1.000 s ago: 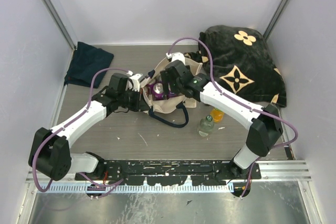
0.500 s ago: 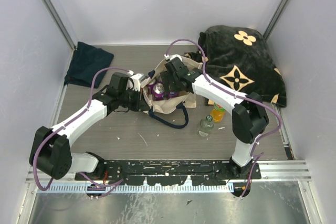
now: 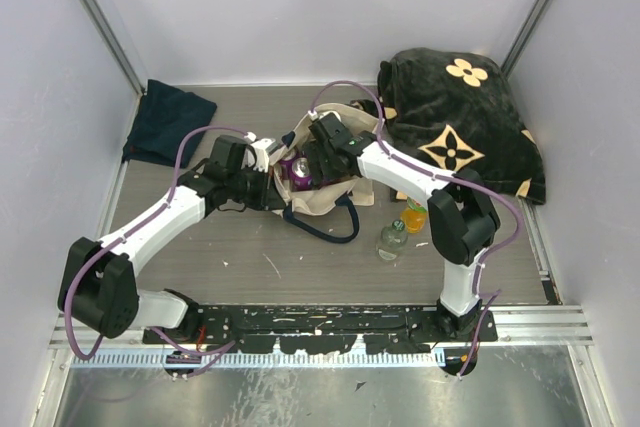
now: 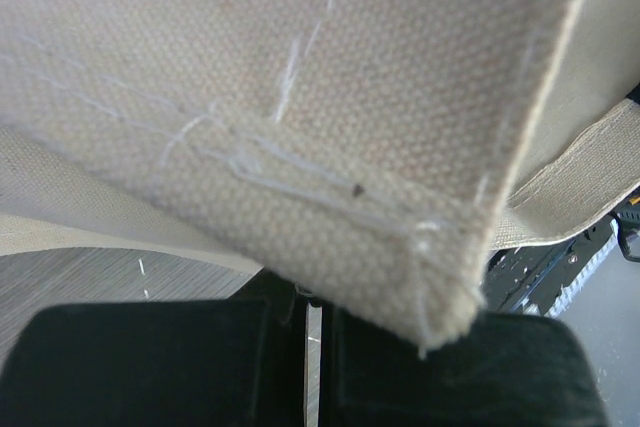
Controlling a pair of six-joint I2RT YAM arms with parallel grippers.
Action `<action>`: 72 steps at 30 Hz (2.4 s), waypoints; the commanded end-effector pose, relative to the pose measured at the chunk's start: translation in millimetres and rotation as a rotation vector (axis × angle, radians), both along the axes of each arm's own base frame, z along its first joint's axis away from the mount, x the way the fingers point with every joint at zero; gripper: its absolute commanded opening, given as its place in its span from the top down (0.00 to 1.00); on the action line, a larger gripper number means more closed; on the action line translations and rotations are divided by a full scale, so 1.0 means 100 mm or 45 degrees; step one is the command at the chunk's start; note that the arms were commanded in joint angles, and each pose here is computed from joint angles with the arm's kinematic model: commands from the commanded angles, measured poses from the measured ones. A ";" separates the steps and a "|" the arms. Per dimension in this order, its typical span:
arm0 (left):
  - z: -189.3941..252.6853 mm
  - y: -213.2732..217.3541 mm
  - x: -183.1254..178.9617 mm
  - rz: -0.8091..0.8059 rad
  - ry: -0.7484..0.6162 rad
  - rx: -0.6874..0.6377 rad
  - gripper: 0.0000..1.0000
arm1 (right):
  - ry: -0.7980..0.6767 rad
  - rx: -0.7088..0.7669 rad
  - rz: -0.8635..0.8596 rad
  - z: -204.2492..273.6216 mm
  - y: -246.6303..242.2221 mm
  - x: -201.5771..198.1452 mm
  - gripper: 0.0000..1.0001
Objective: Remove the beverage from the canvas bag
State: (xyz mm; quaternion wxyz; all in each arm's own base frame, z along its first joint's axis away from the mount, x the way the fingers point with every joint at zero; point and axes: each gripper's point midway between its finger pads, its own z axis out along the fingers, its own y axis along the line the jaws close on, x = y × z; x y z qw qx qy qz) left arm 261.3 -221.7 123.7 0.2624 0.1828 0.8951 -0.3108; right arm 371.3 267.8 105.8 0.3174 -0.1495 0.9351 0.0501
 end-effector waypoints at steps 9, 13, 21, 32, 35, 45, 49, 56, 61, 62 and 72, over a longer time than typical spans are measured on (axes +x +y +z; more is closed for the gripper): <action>-0.22 0.16 -0.14 0.026 0.115 0.116 0.99 | -0.084 0.010 -0.041 0.13 -0.01 0.22 0.99; -0.22 0.16 -0.14 0.026 0.112 0.117 0.99 | -0.190 0.049 -0.068 0.49 -0.05 0.27 0.99; -0.21 0.16 -0.12 0.018 0.104 0.122 0.99 | -0.534 0.249 -0.084 1.74 -0.15 0.21 0.99; -0.16 0.15 -0.04 0.023 0.083 0.135 0.99 | -0.754 0.378 0.103 2.71 -0.06 -0.48 0.99; -0.12 0.15 -0.01 0.023 0.075 0.136 0.99 | -0.779 0.343 0.171 2.83 0.01 -0.85 0.99; -0.11 0.18 -0.02 0.056 0.067 0.148 0.99 | -0.606 0.316 0.351 2.34 0.14 -1.90 0.99; -0.12 0.18 -0.01 0.053 0.062 0.147 0.99 | -0.509 0.200 0.405 1.90 0.15 -2.11 0.99; -0.09 0.20 -0.02 0.054 0.051 0.148 0.99 | -0.413 0.196 0.348 1.31 0.17 -2.16 0.99; -0.09 0.20 -0.03 0.054 0.051 0.151 0.99 | -0.258 0.153 0.331 0.77 0.14 -2.22 0.99; -0.10 0.20 -0.03 0.055 0.052 0.150 0.99 | -0.231 0.166 0.322 0.69 0.14 -2.23 0.99; -0.12 0.22 -0.05 0.054 0.063 0.160 0.99 | -0.114 0.224 0.184 0.25 -0.12 -2.12 0.99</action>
